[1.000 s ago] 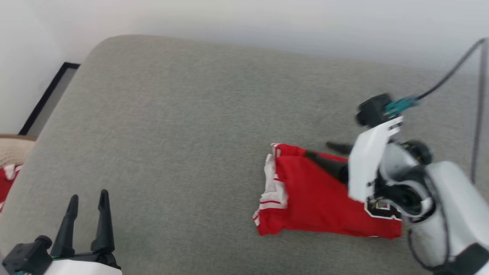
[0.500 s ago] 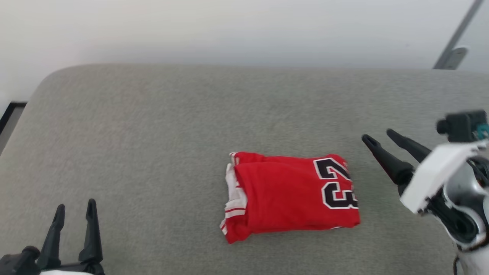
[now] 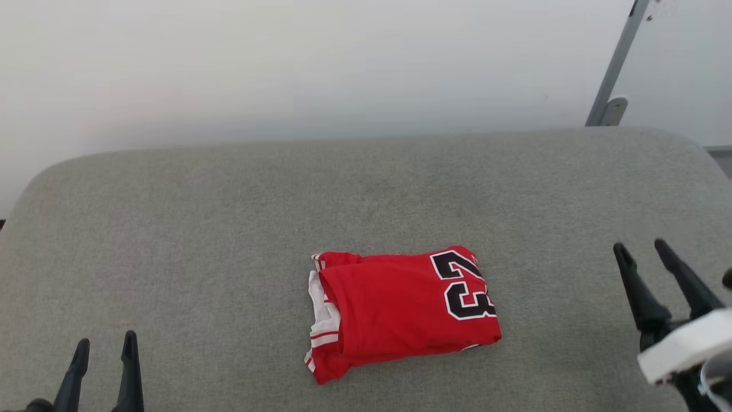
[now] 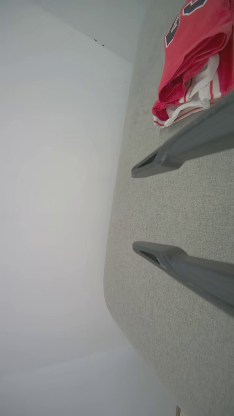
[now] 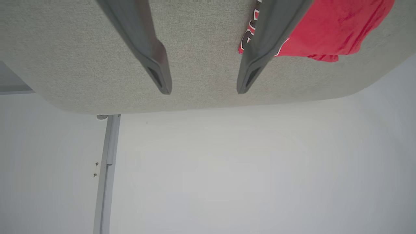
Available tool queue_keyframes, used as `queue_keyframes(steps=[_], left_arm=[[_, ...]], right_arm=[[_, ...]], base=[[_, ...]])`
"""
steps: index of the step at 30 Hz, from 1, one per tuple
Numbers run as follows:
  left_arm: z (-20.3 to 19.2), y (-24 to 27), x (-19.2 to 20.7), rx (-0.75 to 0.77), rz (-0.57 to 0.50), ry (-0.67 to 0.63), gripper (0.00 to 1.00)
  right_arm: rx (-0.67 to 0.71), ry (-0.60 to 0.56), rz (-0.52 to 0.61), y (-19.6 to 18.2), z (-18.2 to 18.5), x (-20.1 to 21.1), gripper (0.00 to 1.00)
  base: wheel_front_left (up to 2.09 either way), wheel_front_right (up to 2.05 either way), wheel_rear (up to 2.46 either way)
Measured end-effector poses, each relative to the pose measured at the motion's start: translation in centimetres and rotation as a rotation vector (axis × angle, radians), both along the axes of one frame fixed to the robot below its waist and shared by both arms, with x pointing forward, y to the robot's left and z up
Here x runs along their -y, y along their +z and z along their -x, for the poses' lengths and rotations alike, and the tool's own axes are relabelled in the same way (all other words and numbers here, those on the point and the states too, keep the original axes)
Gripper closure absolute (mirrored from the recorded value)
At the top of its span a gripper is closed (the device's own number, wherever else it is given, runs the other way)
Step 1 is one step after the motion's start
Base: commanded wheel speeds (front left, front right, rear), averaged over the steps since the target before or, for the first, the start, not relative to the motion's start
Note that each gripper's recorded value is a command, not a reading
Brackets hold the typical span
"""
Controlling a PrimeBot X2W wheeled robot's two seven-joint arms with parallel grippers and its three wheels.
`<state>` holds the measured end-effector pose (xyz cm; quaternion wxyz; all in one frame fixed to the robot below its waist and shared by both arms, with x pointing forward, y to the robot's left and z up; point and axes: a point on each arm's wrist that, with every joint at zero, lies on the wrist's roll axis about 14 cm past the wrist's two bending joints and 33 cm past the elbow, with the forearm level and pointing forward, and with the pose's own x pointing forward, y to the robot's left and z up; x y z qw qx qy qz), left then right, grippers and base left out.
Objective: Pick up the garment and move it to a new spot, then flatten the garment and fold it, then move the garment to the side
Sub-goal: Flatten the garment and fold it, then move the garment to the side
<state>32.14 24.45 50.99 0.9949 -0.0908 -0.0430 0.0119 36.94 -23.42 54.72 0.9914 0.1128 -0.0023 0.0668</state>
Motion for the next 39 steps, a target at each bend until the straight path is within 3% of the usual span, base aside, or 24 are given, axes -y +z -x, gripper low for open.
queue_keyframes(steps=[14, 39], left_arm=[[1.4, 0.3, 0.4, 0.009, -0.001, -0.028, 0.00], [2.0, 0.6, 1.6, 0.033, 0.015, -0.034, 0.00]], right_arm=[[0.064, -0.060, 0.090, -2.9, 3.4, 1.1, 0.00], [0.085, -0.074, 0.046, -3.5, 4.8, -1.9, 0.00]], base=[[0.00, 0.00, 0.00], [0.00, 0.00, 0.00]])
